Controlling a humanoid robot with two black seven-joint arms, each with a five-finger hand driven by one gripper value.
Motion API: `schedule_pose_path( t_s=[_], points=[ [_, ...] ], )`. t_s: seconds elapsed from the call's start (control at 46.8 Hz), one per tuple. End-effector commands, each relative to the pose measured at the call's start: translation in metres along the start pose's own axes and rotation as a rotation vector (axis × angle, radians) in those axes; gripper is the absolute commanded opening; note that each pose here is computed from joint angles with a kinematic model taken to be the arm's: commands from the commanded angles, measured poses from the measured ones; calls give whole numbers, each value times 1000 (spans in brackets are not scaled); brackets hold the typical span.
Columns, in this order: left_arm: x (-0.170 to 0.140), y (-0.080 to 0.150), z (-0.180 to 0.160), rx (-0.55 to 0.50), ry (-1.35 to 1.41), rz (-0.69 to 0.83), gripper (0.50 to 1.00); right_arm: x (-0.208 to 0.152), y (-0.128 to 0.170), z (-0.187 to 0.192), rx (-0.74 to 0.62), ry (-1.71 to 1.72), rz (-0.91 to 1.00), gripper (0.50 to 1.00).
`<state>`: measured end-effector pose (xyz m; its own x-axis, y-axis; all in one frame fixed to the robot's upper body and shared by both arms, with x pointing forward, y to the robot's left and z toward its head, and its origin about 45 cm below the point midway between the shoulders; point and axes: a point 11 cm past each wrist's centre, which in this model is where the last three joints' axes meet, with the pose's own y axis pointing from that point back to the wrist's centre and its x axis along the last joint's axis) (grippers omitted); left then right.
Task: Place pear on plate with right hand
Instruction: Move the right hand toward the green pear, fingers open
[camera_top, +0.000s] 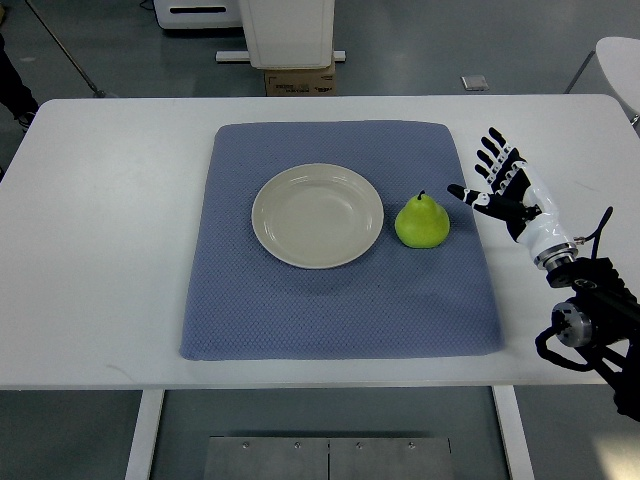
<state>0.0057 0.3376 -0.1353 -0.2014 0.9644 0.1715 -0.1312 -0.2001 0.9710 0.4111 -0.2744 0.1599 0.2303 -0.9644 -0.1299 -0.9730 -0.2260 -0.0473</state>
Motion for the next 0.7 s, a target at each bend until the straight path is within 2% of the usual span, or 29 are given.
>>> schedule_pose_path(
  t_s=[0.0,0.192,0.683],
  points=[
    [0,0,0,0,0,0,1000,6,2,-3,5,-9,0,1000],
    [0,0,0,0,0,0,1000,15,14,-2,-5,-16,-3,1000],
    [0,0,-1,1,0,0,1000,8,49,13,-56,-16,-64,1000]
  ],
)
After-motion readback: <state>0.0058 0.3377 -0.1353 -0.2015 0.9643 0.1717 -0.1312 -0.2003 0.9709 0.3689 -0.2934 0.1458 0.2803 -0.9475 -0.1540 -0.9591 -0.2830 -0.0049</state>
